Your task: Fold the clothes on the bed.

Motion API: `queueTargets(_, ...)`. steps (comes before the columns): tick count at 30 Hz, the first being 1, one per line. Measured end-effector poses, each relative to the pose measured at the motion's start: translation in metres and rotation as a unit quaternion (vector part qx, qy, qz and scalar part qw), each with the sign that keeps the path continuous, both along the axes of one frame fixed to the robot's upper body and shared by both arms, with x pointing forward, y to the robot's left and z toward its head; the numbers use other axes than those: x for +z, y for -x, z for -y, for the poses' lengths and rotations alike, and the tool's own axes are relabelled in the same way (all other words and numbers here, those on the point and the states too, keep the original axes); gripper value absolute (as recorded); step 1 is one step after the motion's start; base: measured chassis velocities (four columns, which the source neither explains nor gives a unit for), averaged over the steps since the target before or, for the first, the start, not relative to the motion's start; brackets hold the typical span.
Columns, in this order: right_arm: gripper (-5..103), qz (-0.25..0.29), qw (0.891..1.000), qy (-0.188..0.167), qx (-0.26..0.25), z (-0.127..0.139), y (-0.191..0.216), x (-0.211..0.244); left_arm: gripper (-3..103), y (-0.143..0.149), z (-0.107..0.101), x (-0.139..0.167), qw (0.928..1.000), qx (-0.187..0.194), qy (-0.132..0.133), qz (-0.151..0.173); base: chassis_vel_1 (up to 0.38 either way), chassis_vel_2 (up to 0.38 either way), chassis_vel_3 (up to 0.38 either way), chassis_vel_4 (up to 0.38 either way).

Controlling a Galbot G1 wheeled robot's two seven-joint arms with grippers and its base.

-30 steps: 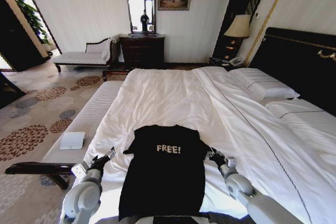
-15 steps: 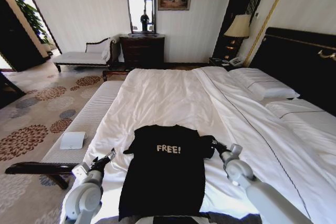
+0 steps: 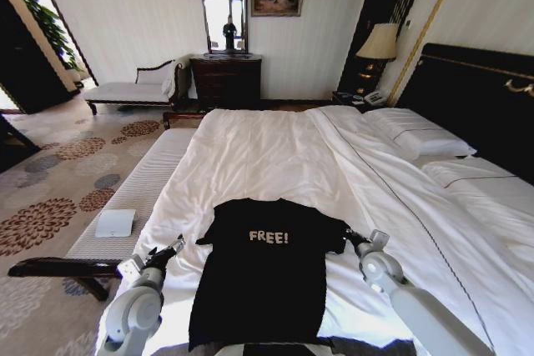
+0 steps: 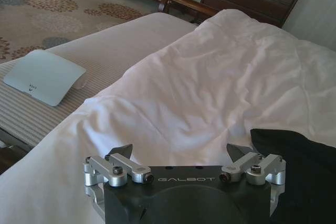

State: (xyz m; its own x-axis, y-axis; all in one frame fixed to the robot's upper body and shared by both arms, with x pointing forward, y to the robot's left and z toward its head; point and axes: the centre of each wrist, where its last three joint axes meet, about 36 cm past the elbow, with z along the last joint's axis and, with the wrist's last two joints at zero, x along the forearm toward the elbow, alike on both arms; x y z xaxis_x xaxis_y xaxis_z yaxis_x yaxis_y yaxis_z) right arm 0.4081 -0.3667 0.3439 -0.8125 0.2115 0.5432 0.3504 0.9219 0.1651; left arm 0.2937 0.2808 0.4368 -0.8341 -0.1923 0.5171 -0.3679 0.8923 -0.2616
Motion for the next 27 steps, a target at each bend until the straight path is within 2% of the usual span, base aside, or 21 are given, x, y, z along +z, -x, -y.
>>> queueTargets(3,27,0.017,1.000,0.004,-0.005,0.005,0.003,0.003,100,-0.002,0.000,-0.002,1.0000,-0.001,0.000,-0.002,0.000,0.000,0.000,0.000)
queueTargets(4,27,0.017,1.000,0.004,-0.005,0.005,0.003,0.003,100,-0.002,0.000,-0.002,1.0000,-0.001,0.000,-0.002,0.000,0.000,0.000,0.000)
queueTargets(5,33,0.020,1.000,0.004,-0.006,0.006,0.006,0.005,100,-0.002,0.000,-0.002,1.0000,-0.002,0.000,-0.001,0.000,0.000,0.000,0.000)
queueTargets(7,44,0.028,1.000,-0.005,-0.012,0.007,0.016,0.015,100,-0.003,0.000,-0.002,1.0000,-0.003,0.001,-0.001,0.000,0.000,0.000,0.000)
queueTargets(9,44,0.028,0.999,-0.016,-0.016,0.005,0.023,0.020,100,-0.003,0.000,-0.003,1.0000,-0.003,0.002,-0.001,0.000,0.000,0.000,0.000)
queueTargets(13,65,0.007,0.995,-0.090,-0.033,-0.005,0.044,0.040,100,-0.005,-0.001,-0.007,1.0000,-0.002,0.002,-0.004,0.000,0.000,0.000,0.000)
queueTargets(14,65,0.001,0.994,-0.105,-0.036,-0.007,0.048,0.043,100,-0.005,-0.001,-0.007,1.0000,-0.002,0.003,-0.004,0.000,0.000,0.000,0.000)
queueTargets(15,65,0.001,0.994,-0.105,-0.036,-0.007,0.048,0.043,100,-0.005,-0.001,-0.007,1.0000,-0.002,0.003,-0.004,0.000,0.000,0.000,0.000)
queueTargets(18,82,-0.028,0.984,-0.166,-0.053,-0.018,0.057,0.050,100,-0.007,0.000,-0.007,1.0000,-0.004,0.005,-0.002,0.000,0.000,0.000,0.000)
queueTargets(19,82,-0.028,0.984,-0.166,-0.053,-0.018,0.057,0.050,100,-0.007,0.000,-0.007,1.0000,-0.004,0.005,-0.002,0.000,0.000,0.000,0.000)
queueTargets(22,97,-0.037,0.978,-0.193,-0.068,-0.024,0.063,0.053,100,-0.008,-0.001,-0.006,1.0000,-0.003,0.006,-0.001,0.000,0.000,0.000,0.000)
queueTargets(27,100,-0.046,0.974,-0.210,-0.072,-0.033,0.076,0.057,100,-0.007,-0.004,-0.006,1.0000,-0.001,0.006,-0.001,0.000,0.000,0.000,0.000)
